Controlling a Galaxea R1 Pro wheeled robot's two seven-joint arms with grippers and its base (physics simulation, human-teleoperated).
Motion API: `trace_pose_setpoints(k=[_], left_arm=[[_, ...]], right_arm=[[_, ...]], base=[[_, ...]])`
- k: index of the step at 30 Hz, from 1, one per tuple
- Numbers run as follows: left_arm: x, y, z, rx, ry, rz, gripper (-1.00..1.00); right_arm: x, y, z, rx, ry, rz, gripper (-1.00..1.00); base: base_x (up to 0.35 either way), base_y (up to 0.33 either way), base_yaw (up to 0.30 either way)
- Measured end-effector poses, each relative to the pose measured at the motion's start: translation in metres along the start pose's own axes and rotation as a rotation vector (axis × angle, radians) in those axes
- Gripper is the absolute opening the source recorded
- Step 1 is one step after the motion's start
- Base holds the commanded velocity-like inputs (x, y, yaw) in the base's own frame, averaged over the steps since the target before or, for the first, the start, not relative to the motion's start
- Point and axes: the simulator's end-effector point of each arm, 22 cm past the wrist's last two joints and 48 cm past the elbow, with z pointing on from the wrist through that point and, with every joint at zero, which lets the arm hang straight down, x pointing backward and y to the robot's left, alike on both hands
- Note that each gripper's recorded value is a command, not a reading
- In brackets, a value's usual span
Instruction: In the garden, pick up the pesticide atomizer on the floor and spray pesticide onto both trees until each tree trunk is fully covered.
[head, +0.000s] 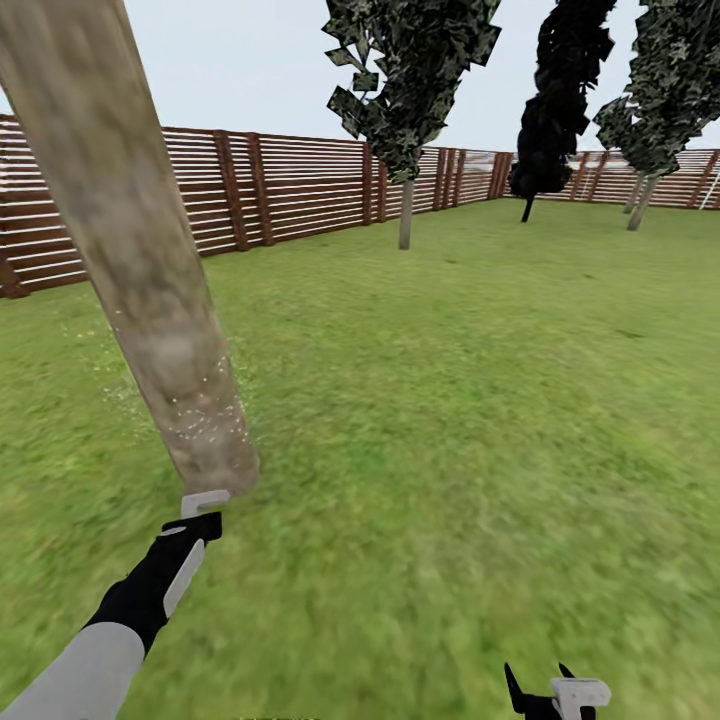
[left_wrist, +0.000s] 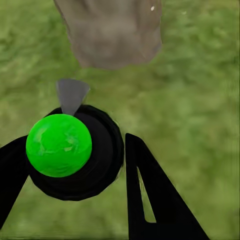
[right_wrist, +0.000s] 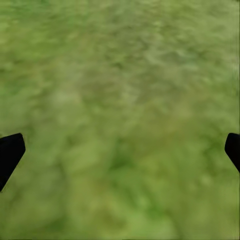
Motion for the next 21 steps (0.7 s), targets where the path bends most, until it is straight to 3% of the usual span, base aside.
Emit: trace_pose_setpoints(k=[8, 14, 21], left_arm=[[0.0, 0.001, 0.0, -0.002, 0.001, -0.006, -1.0], [-0.001, 0.001, 0.0, 0.002, -0.001, -0.006, -1.0], [-0.042, -0.016, -0.01, 0.037, -0.074, -0.014, -1.0]], right_arm=[[0.0, 0.0, 0.0, 0.0, 0.0, 0.0, 1.0], [0.0, -0.001, 0.0, 0.002, 0.0, 0.001, 1.0], [0.0, -0.001, 0.0, 0.001, 0.0, 0.001, 1.0]], base=[[-0.019, 0.162, 0.063], [-0.008, 0.029, 0.0], [-0.107, 0.008, 0.0]])
